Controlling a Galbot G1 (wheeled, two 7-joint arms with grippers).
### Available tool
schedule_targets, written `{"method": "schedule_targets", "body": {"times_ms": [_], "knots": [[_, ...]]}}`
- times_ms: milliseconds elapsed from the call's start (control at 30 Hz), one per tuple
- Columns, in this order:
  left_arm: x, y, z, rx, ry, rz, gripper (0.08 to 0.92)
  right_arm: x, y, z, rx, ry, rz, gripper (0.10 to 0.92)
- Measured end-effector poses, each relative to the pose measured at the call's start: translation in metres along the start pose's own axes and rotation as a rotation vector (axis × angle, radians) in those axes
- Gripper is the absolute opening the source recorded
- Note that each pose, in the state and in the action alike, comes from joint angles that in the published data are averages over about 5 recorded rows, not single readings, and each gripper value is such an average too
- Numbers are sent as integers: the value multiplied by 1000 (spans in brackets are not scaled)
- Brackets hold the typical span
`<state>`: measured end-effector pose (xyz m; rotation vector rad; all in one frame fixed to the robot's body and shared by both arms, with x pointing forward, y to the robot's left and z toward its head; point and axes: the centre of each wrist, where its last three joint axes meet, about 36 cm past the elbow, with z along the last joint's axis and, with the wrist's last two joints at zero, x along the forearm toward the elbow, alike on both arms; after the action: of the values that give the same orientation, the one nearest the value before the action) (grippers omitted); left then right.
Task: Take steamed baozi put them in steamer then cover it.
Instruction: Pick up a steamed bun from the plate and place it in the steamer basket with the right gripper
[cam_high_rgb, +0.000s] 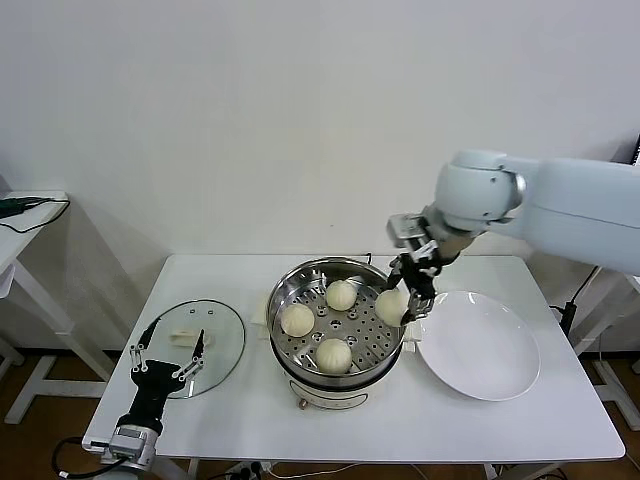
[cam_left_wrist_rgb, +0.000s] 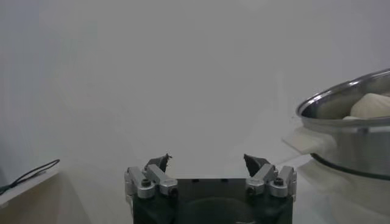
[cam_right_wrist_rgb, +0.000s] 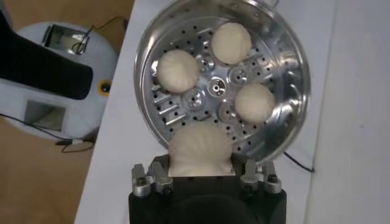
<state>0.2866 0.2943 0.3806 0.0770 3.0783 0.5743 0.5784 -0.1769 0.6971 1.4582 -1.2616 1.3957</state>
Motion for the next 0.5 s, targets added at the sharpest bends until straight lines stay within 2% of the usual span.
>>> {"method": "schedule_targets", "body": {"times_ms": [500], "knots": [[-3,4,7,2,11,-1,823,-62,-37,-25,15,47,-41,702]]}}
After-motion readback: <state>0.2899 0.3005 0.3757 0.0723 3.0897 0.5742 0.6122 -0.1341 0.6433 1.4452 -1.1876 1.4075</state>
